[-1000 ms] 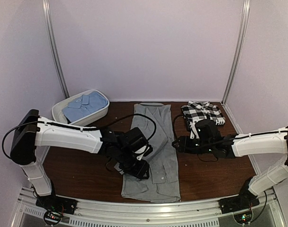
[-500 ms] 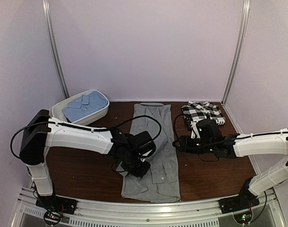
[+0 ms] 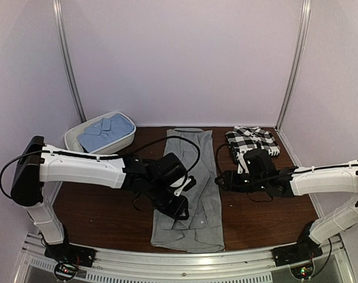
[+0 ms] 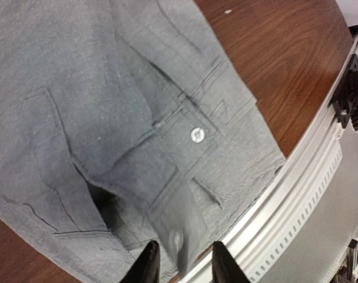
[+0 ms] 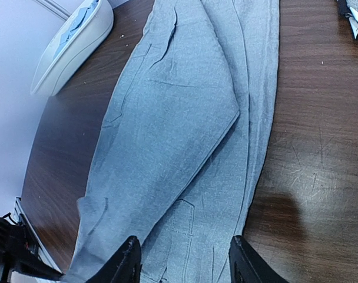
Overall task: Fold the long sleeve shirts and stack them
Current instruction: Adjust the sleeve of the rectangle-folded shirt, then smooth out the rectangle-folded shirt at the center of the board.
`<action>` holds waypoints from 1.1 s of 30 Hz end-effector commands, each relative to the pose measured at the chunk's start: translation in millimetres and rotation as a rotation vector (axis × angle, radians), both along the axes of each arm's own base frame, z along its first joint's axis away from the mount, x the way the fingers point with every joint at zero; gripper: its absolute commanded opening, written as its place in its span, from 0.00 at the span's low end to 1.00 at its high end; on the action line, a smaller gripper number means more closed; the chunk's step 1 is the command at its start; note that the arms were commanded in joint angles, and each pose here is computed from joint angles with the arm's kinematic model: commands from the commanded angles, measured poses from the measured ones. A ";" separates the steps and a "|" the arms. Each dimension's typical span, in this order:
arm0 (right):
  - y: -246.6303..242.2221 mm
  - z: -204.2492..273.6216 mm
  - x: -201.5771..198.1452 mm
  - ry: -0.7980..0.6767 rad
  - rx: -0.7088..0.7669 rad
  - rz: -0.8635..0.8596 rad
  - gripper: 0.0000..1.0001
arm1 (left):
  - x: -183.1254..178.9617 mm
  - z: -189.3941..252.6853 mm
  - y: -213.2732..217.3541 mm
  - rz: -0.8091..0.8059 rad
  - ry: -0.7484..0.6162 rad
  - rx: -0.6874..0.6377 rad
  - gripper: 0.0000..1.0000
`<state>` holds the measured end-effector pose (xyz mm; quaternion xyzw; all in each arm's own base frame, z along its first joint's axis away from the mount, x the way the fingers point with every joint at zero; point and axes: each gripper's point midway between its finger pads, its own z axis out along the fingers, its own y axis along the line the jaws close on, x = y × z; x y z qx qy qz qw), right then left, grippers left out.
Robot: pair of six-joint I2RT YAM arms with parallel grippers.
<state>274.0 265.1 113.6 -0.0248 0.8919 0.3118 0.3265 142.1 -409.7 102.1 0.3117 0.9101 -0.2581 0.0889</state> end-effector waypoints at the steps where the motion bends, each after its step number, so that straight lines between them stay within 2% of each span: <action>1: -1.1 -0.2 0.8 0.006 -0.018 0.004 0.54 | -1.2 -16.6 4.9 0.004 0.030 0.010 0.38; 4: -0.8 2.0 1.9 0.010 -0.023 0.001 0.55 | 9.2 -4.3 9.3 0.047 -0.004 -0.009 0.51; 5: -0.2 4.4 3.3 0.005 -0.021 0.000 0.55 | 14.2 2.0 11.7 0.067 -0.015 -0.026 0.51; 12: 15.3 9.2 10.8 0.021 -0.040 0.046 0.50 | 80.1 17.5 49.1 0.260 -0.051 -0.117 0.46; 15: 30.2 6.8 18.2 0.027 -0.032 0.080 0.45 | 106.4 18.2 49.3 0.293 -0.042 -0.188 0.43; 21: 63.1 -3.7 41.5 0.041 -0.011 0.141 0.32 | 154.0 8.9 50.8 0.378 -0.047 -0.214 0.42; 24: 72.7 -13.2 55.1 0.048 -0.020 0.162 0.29 | 178.4 10.8 47.9 0.405 -0.069 -0.253 0.42; 33: 61.4 -67.4 80.5 0.147 -0.078 0.141 0.27 | 257.8 -6.8 23.7 0.427 -0.152 -0.200 0.44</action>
